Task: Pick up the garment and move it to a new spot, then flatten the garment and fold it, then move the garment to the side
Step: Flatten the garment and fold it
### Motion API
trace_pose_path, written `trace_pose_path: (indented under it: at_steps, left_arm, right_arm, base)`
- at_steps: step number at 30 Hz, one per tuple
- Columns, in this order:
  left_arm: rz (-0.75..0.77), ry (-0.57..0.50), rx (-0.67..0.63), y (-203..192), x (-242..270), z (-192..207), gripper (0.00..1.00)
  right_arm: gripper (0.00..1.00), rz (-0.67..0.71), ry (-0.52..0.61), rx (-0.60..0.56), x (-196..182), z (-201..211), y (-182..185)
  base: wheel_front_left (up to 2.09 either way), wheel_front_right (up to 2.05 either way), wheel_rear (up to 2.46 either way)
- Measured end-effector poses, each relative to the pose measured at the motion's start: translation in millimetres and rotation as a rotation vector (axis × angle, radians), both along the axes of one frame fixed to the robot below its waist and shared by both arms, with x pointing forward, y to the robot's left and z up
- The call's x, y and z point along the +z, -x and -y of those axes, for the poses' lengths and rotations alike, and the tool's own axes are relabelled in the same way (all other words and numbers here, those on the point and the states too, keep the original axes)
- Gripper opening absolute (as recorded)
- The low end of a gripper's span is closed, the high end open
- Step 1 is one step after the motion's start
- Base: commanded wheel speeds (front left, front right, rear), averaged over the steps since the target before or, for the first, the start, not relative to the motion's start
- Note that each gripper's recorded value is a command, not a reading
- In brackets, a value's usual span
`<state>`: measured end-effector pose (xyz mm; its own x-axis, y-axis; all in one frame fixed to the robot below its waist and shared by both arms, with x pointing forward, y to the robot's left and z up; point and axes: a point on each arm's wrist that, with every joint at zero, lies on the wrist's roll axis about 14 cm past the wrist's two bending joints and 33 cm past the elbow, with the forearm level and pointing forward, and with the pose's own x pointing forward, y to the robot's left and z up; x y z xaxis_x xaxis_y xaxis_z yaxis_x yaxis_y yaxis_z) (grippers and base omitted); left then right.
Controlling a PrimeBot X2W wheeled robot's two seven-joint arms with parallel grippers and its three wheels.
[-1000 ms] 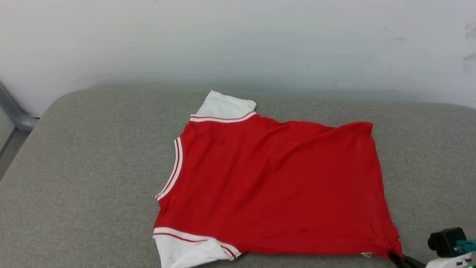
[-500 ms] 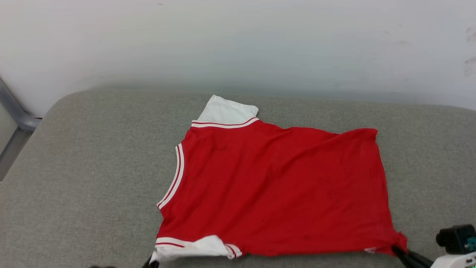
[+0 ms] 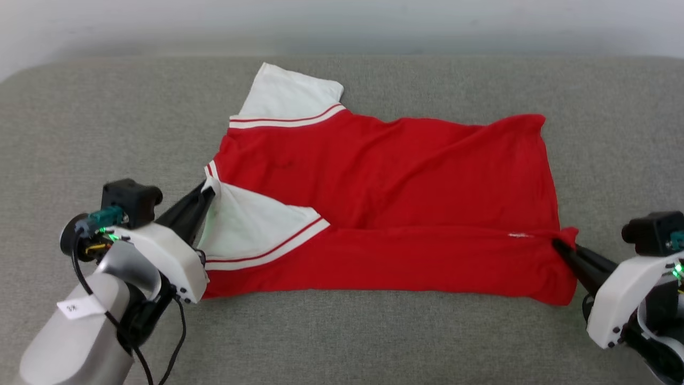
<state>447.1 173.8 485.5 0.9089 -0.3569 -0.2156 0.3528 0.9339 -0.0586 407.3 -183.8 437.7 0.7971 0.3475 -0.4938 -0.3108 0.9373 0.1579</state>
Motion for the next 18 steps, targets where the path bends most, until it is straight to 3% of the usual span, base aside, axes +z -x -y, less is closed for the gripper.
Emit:
trace_pose_path:
  at_steps: [9,18]
  left_arm:
    - [-0.129,-0.054,-0.008,-42,-54,-2,0.0]
    - [-0.252,-0.066,-0.012,-36,-102,1,0.0]
  right_arm:
    - [0.0,-0.061,0.048,-0.002,-33,5,-30]
    - [0.0,-0.113,0.08,-0.003,-58,7,-33]
  base:
    - [0.0,0.0,0.0]
    - [0.0,0.0,0.0]
